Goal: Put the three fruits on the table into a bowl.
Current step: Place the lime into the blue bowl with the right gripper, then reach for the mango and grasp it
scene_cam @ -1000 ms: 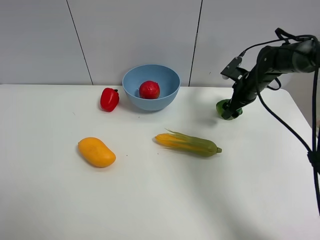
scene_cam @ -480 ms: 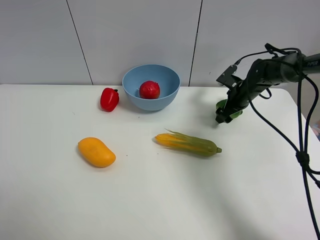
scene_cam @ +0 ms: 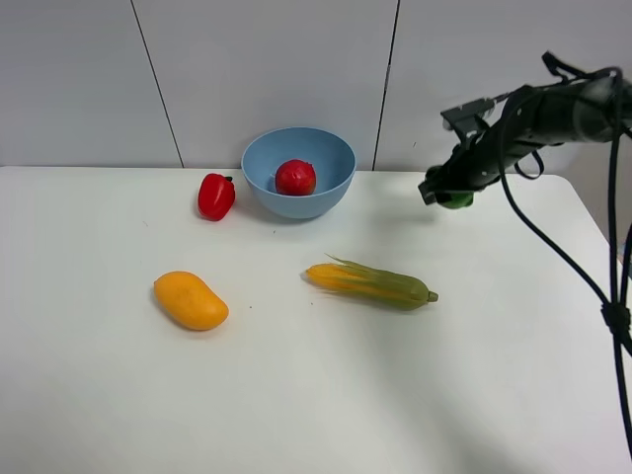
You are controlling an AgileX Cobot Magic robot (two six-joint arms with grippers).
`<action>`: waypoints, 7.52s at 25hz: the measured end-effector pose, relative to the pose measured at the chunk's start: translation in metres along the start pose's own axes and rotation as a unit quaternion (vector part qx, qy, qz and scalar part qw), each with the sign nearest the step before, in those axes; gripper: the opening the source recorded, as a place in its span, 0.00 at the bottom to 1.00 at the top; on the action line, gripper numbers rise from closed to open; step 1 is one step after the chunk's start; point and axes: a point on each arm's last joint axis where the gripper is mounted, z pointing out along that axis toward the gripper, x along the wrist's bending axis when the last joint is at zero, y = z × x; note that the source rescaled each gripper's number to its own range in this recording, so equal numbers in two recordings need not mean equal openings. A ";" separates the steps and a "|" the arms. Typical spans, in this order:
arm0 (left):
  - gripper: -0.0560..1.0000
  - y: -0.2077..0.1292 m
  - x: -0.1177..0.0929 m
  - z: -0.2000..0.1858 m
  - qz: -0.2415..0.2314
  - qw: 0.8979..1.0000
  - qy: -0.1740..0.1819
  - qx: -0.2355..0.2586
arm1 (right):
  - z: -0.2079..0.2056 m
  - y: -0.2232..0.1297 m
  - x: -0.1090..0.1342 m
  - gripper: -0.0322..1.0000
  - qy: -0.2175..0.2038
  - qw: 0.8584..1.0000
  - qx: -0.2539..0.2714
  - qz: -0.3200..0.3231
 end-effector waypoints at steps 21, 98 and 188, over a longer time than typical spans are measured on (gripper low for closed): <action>1.00 0.000 0.000 0.000 0.000 1.000 0.000 0.000 | 0.047 0.095 0.164 0.07 0.089 0.977 -0.121 -0.149; 1.00 0.000 0.000 0.000 0.000 1.000 0.000 0.000 | -0.365 -0.284 0.080 1.00 -0.161 0.943 -0.261 0.132; 1.00 0.121 -0.030 0.217 -0.164 0.907 0.044 0.386 | -0.325 -0.304 0.083 1.00 -0.125 0.949 -0.243 0.156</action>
